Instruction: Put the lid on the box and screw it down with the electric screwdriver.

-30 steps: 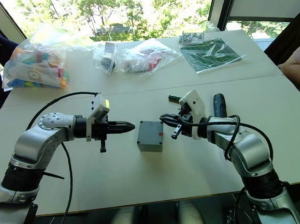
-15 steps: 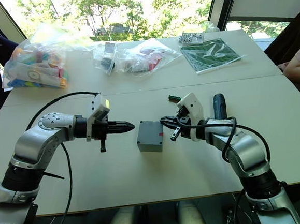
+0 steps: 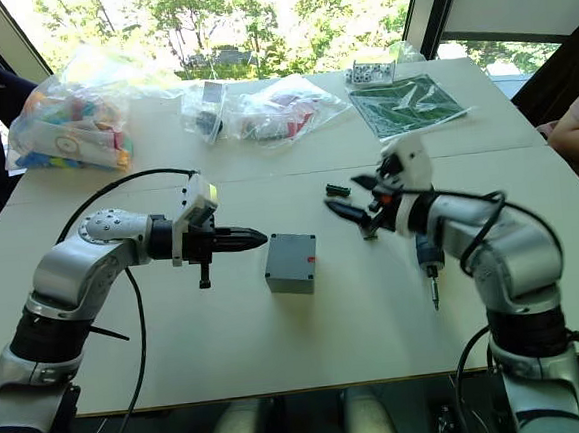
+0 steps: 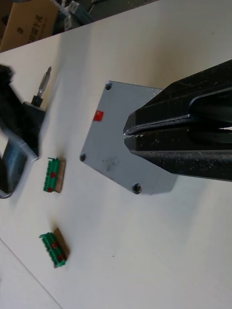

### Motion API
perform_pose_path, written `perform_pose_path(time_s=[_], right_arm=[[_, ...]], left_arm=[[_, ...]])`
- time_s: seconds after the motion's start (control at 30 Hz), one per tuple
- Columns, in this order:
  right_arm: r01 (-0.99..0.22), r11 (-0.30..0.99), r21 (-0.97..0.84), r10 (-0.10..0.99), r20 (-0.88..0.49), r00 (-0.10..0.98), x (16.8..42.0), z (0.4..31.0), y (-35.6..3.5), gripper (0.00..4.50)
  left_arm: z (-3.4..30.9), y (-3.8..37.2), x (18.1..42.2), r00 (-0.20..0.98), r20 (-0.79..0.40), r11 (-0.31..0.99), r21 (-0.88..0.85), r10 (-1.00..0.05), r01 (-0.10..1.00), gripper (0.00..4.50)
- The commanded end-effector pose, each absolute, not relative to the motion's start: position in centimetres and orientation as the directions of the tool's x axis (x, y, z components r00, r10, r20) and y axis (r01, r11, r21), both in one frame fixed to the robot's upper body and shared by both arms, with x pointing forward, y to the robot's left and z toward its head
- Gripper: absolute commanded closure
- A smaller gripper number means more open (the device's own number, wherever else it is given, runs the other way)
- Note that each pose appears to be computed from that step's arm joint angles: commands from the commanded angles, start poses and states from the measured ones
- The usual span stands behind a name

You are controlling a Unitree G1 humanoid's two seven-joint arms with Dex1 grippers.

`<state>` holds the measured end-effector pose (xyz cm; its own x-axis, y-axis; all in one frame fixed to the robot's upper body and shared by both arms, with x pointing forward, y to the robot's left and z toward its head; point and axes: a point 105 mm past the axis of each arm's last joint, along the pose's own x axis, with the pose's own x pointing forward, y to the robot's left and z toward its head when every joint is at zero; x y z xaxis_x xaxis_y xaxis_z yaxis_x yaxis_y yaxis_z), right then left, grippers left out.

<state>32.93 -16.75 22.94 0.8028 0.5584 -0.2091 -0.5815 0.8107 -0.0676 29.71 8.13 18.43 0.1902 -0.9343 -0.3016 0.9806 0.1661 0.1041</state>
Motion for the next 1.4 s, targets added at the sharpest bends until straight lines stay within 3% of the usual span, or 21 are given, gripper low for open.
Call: perform_pose_path(time_s=[0.03,0.27,0.57,1.0,1.1,1.3,1.4], right_arm=[[-0.419,0.908,-0.016,0.390,-0.330,0.859,32.6,24.9,-21.4,0.01],[-0.226,0.974,0.006,0.176,-0.648,0.741,31.9,22.0,-27.4,0.01],[-0.223,0.966,0.133,0.231,-0.832,0.504,31.7,17.5,-27.0,0.01],[-0.235,0.961,0.144,0.220,-0.915,0.339,32.0,14.1,-25.5,0.01],[-0.249,0.958,0.140,0.218,-0.921,0.321,31.9,13.4,-25.2,0.64],[-0.253,0.960,0.123,0.202,-0.928,0.314,31.6,12.7,-25.3,2.63],[-0.239,0.967,0.086,0.173,-0.912,0.371,32.3,13.4,-26.0,2.74]], left_arm=[[19.9,6.6,28.1,0.097,-0.288,0.044,0.185,-0.953,0.982,4.50],[19.8,5.2,26.4,-0.008,-0.341,-0.112,0.286,-0.940,0.952,4.50],[18.6,4.9,26.6,0.014,-0.365,-0.132,0.374,-0.931,0.918,4.50],[18.2,5.5,26.1,0.124,-0.320,0.001,0.357,-0.939,0.934,4.50],[18.4,5.5,26.1,0.132,-0.315,0.012,0.357,-0.940,0.934,4.50],[18.5,5.7,25.9,0.133,-0.312,0.018,0.347,-0.941,0.938,4.50],[18.7,5.8,26.5,0.140,-0.313,0.023,0.349,-0.939,0.937,4.50]])
